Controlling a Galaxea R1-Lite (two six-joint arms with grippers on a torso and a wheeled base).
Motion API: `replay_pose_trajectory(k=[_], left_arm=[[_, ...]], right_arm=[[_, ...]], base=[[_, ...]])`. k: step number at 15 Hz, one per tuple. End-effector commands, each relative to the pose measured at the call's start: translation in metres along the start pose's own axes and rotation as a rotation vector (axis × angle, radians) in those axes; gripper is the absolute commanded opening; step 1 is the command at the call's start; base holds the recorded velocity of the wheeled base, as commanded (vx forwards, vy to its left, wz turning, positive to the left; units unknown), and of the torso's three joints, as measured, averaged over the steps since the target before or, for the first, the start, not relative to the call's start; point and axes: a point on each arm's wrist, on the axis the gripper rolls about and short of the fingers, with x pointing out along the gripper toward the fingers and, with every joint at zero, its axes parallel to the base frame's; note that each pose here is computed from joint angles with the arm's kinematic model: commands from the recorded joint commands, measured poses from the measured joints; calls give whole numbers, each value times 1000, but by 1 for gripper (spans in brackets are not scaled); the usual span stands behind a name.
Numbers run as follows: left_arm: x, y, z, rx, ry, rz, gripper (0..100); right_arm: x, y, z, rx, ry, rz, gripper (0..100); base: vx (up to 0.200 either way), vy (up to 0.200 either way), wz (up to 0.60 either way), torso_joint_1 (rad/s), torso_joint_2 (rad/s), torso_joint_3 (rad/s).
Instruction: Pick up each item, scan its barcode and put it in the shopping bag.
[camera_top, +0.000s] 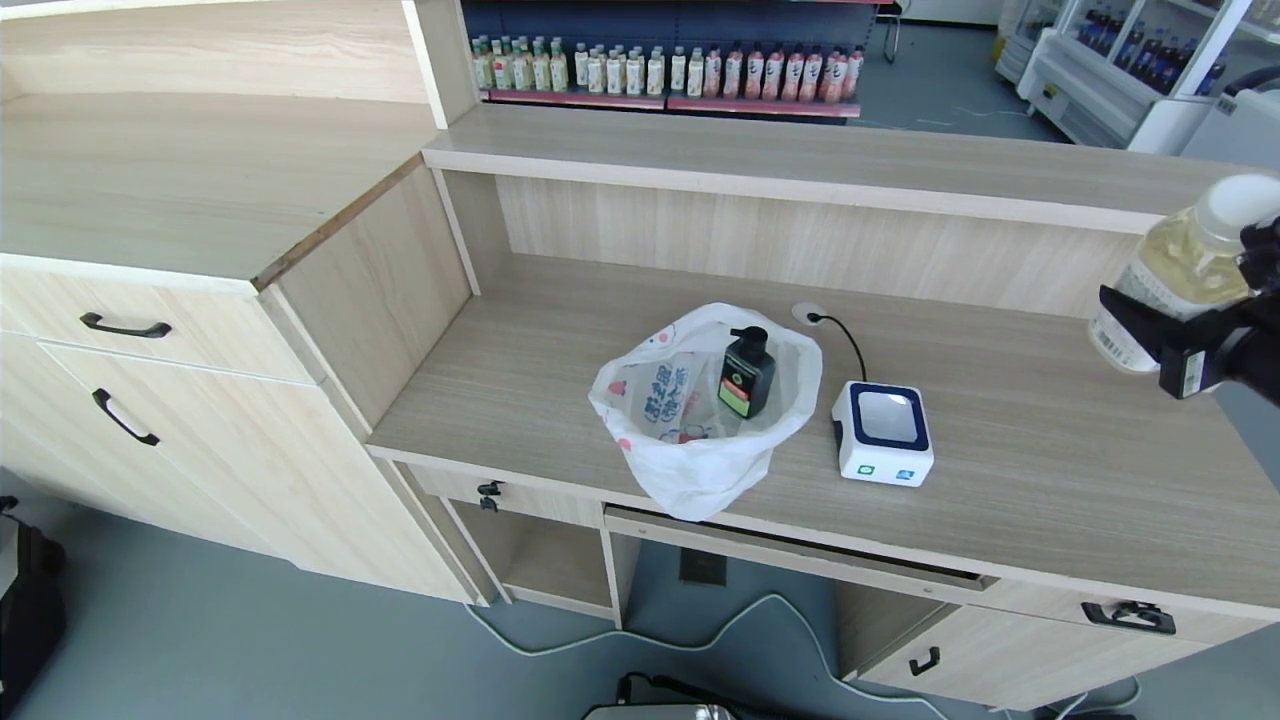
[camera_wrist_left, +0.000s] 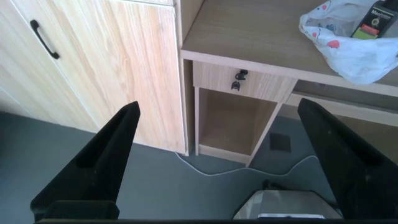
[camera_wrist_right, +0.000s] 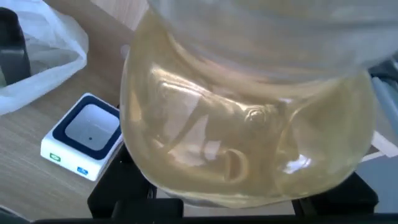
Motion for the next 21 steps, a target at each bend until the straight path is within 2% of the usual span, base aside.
replay_pose_trajectory(k=[1,3,6,7,8,9,10,11,16,20,21], left_arm=[[0,0,0,-1,-1,0,100],[0,0,0,0,-1,0,100],[0,0,0,-1,-1,0,100],[0,0,0,0,-1,0,100],[0,0,0,0,-1,0,100],[0,0,0,0,-1,0,100],[0,0,0,0,-1,0,100],[0,0,0,-1,-1,0,100],[0,0,0,0,-1,0,100],[0,0,0,-1,-1,0,100],[0,0,0,0,-1,0,100]], right_arm=[[13,14,4,-5,-83,48,0],[29,24,5,3,-102,85,0],[54,58,11,70,-190,224,0],[58,70,9,137,-232,322,0],[59,81,3,222,-231,419,0],[60,84,-1,255,-220,451,0],[65,97,-15,334,-153,504,0],[70,106,-24,364,-122,527,0],[84,138,-53,393,-27,594,0],[90,153,-70,407,16,616,0],[94,153,-71,406,3,608,0]], base=[[0,0,600,2,2,2],[0,0,600,2,-2,0],[0,0,200,-1,2,2],[0,0,0,0,0,0],[0,0,0,0,0,0],[0,0,0,0,0,0],[0,0,0,0,0,0],[0,0,0,0,0,0],[0,0,0,0,0,0],[0,0,0,0,0,0],[0,0,0,0,0,0]])
